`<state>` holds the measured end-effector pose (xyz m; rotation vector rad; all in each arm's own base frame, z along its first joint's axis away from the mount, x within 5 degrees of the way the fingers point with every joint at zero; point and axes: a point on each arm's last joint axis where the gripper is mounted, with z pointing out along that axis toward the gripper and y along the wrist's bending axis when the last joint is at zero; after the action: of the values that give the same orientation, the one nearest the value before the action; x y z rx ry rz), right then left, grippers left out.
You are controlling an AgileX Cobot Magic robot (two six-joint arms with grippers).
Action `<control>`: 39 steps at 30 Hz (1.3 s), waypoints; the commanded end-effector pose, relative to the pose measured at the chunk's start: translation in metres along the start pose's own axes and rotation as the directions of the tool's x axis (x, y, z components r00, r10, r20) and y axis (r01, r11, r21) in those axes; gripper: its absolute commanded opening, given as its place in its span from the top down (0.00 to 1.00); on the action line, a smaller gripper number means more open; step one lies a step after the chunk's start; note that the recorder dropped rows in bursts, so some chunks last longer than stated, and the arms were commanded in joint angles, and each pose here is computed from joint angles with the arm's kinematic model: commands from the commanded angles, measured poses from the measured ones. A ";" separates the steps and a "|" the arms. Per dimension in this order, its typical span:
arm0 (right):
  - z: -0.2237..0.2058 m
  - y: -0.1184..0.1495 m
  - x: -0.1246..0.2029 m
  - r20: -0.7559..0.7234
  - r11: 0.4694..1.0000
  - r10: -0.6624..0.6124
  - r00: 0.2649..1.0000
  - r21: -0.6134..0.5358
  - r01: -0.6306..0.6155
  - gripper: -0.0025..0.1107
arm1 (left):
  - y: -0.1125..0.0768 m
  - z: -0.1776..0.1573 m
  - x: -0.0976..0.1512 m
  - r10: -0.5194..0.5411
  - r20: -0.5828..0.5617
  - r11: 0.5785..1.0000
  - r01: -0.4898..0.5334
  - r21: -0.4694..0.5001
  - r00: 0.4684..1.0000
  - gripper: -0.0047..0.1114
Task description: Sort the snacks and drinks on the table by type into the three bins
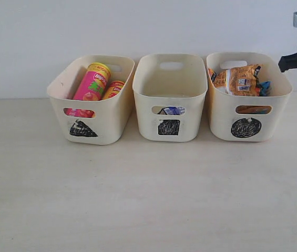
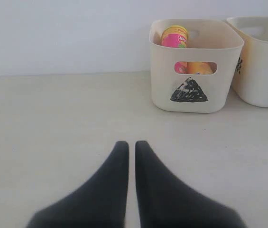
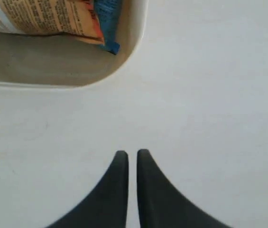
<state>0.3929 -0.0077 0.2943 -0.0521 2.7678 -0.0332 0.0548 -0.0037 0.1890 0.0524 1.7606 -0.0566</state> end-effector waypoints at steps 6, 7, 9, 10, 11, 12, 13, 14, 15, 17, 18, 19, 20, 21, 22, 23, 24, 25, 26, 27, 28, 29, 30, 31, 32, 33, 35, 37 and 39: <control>-0.031 0.005 0.052 0.090 0.998 0.034 0.995 -0.048 -0.030 0.97 | 0.000 0.000 0.000 -0.006 0.008 1.000 0.006 -0.004 1.000 0.93; -0.034 0.005 0.060 0.106 0.998 0.035 0.994 -0.047 -0.030 0.97 | 0.000 0.000 0.000 -0.006 0.008 1.000 0.006 -0.004 1.000 0.93; -0.042 0.006 0.071 0.151 0.999 0.037 0.988 -0.044 -0.030 0.97 | 0.000 0.000 0.000 -0.006 0.008 1.000 0.006 -0.004 1.000 0.93; -0.046 0.006 0.077 0.171 0.999 0.039 0.985 -0.045 -0.031 0.97 | 0.000 0.000 0.000 -0.006 0.008 1.000 0.006 -0.004 1.000 0.93; -0.052 0.007 0.083 0.193 0.999 0.039 0.980 -0.043 -0.031 0.97 | 0.000 0.000 0.000 -0.006 0.008 1.000 0.006 -0.004 1.000 0.93; -0.055 0.007 0.090 0.207 0.999 0.038 0.978 -0.042 -0.029 0.97 | 0.000 0.000 0.000 -0.006 0.008 1.000 0.006 -0.004 1.000 0.93; -0.058 0.007 0.097 0.218 0.999 0.036 0.975 -0.041 -0.028 0.97 | 0.000 0.000 0.000 -0.006 0.008 1.000 0.006 -0.004 1.000 0.93; -0.061 0.008 0.103 0.228 0.999 0.034 0.973 -0.040 -0.026 0.97 | 0.000 0.000 0.000 -0.006 0.008 1.000 0.006 -0.004 1.000 0.93; -0.063 0.009 0.110 0.247 0.998 0.042 0.968 -0.048 -0.032 0.97 | 0.000 0.000 0.000 -0.006 0.008 1.000 0.006 -0.004 1.000 0.93; -0.069 0.010 0.124 0.286 0.998 0.054 0.957 -0.058 -0.039 0.97 | 0.000 0.000 0.000 -0.006 0.008 1.000 0.006 -0.004 1.000 0.93; -0.070 0.011 0.130 0.299 0.997 0.058 0.952 -0.061 -0.042 0.97 | 0.000 0.000 0.000 -0.006 0.008 1.000 0.006 -0.004 1.000 0.93; -0.074 0.011 0.135 0.326 0.997 0.063 0.943 -0.064 -0.045 0.97 | 0.000 0.000 0.000 -0.006 0.008 1.000 0.006 -0.004 1.000 0.93; -0.077 0.012 0.140 0.349 0.997 0.064 0.935 -0.062 -0.045 0.97 | 0.000 0.000 0.000 -0.006 0.008 1.000 0.006 -0.004 1.000 0.93; -0.081 0.012 0.144 0.370 0.997 0.064 0.927 -0.061 -0.045 0.97 | 0.000 0.000 0.000 -0.006 0.008 1.000 0.006 -0.004 1.000 0.93; -0.083 0.012 0.150 0.379 0.997 0.067 0.923 -0.064 -0.046 0.97 | 0.000 0.000 0.000 -0.006 0.008 1.000 0.006 -0.004 1.000 0.93; -0.085 0.013 0.155 0.384 0.996 0.071 0.920 -0.069 -0.048 0.97 | 0.000 0.000 0.000 -0.006 0.008 1.000 0.006 -0.004 1.000 0.93; -0.086 0.013 0.160 0.387 0.996 0.074 0.919 -0.073 -0.050 0.97 | 0.000 0.000 0.000 -0.006 0.008 1.000 0.006 -0.004 1.000 0.93; -0.087 0.014 0.165 0.394 0.995 0.080 0.916 -0.079 -0.053 0.97 | 0.000 0.000 0.000 -0.006 0.008 1.000 0.006 -0.004 1.000 0.93; -0.088 0.014 0.170 0.402 0.996 0.080 0.912 -0.078 -0.053 0.97 | 0.000 0.000 0.000 -0.006 0.008 1.000 0.006 -0.004 1.000 0.93; -0.088 0.015 0.174 0.411 0.996 0.081 0.908 -0.078 -0.053 0.97 | 0.000 0.000 0.000 -0.006 0.008 1.000 0.006 -0.004 1.000 0.93; -0.089 0.015 0.178 0.425 0.996 0.074 0.902 -0.074 -0.047 0.97 | 0.000 0.000 0.000 -0.006 0.008 1.000 0.006 -0.004 1.000 0.93; -0.090 0.015 0.182 0.440 0.997 0.067 0.896 -0.070 -0.041 0.97 | 0.000 0.000 0.000 -0.006 0.008 1.000 0.006 -0.004 1.000 0.93; -0.091 0.015 0.186 0.451 0.997 0.061 0.891 -0.066 -0.035 0.97 | 0.000 0.000 0.000 -0.006 0.008 1.000 0.006 -0.004 1.000 0.93; -0.091 0.015 0.190 0.456 0.997 0.057 0.888 -0.064 -0.031 0.97 | 0.000 0.000 0.000 -0.006 0.008 1.000 0.006 -0.004 1.000 0.93; -0.094 0.016 0.193 0.462 0.997 0.058 0.885 -0.065 -0.031 0.97 | 0.000 0.000 0.000 -0.006 0.008 1.000 0.006 -0.004 1.000 0.93; -0.095 0.016 0.196 0.460 0.997 0.061 0.886 -0.068 -0.034 0.97 | 0.000 0.000 0.000 -0.006 0.008 1.000 0.006 -0.004 1.000 0.93; -0.100 0.016 0.200 0.467 0.997 0.064 0.882 -0.070 -0.035 0.97 | 0.000 0.000 0.000 -0.006 0.008 1.000 0.006 -0.004 1.000 0.93; -0.104 0.016 0.203 0.484 0.997 0.063 0.873 -0.070 -0.033 0.97 | 0.000 0.000 0.000 -0.006 0.008 1.000 0.006 -0.004 1.000 0.93; -0.107 0.016 0.204 0.498 0.997 0.063 0.865 -0.069 -0.033 0.97 | 0.000 0.000 0.000 -0.006 0.008 1.000 0.006 -0.004 1.000 0.93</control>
<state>0.1681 0.0030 0.3155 -0.0063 2.2710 0.0718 0.0548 -0.0037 0.1890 0.0524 1.7606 -0.0566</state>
